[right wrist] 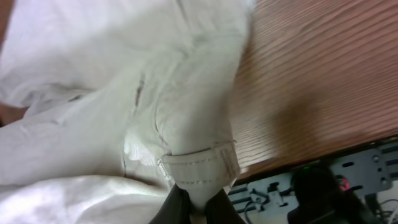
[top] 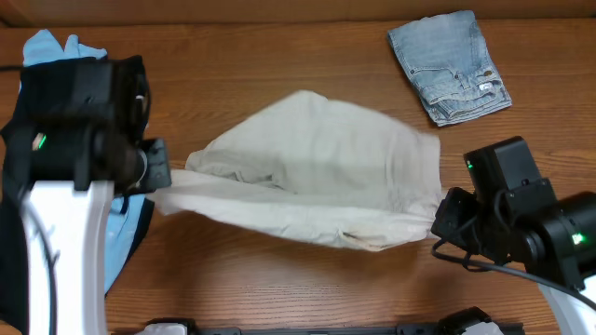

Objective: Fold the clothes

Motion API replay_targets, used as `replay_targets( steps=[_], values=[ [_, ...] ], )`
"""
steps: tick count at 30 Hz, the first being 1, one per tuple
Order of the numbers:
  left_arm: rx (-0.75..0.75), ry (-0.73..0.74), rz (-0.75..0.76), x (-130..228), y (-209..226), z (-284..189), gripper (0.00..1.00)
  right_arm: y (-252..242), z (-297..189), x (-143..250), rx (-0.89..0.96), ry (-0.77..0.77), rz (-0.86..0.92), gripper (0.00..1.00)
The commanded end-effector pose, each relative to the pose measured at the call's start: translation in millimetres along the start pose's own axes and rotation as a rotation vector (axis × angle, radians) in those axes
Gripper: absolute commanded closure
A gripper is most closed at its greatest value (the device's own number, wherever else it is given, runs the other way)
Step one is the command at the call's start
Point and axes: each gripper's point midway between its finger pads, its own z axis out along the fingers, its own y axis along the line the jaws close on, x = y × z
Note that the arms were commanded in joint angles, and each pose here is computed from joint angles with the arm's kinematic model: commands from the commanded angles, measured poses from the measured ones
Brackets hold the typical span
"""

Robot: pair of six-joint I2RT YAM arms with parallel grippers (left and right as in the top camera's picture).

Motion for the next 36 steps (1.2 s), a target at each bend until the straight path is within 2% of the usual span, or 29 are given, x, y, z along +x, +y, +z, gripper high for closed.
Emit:
replay_targets(
  steps=[1,7,11,21,29,31,32,33,34,35,36],
  values=[
    [0.002,-0.103,-0.041,4,9,-27,0.96,7,-10,7,-0.075,0.001,-0.014,0.96],
    [-0.001,-0.091,-0.038,2,8,-18,0.96,-1,-4,-5,0.004,-0.033,0.003,0.96],
    [0.0,-0.091,-0.034,-18,-1,10,0.96,-1,11,-18,0.081,-0.019,0.008,0.96],
    [0.106,-0.182,0.013,-114,-56,132,0.96,-8,70,-67,0.249,0.02,0.083,0.96],
    [0.128,-0.208,0.072,-154,-96,219,0.95,-11,140,-97,0.275,0.049,0.069,0.96],
    [0.138,-0.237,0.077,-164,-105,232,0.83,-8,163,-105,0.268,0.04,0.064,0.93],
    [0.145,-0.252,0.079,-168,-109,235,0.75,-6,172,-109,0.265,0.036,0.058,0.91],
    [0.152,-0.272,0.08,-174,-113,238,0.61,-5,182,-113,0.263,0.026,0.058,0.86],
    [0.159,-0.29,0.085,-178,-118,240,0.37,-4,191,-117,0.261,0.016,0.057,0.73],
    [0.167,-0.311,0.088,-183,-123,242,0.19,-3,203,-123,0.26,0.005,0.054,0.64],
    [0.172,-0.327,0.089,-186,-126,241,0.06,-2,209,-125,0.26,0.0,0.054,0.62]
  ],
)
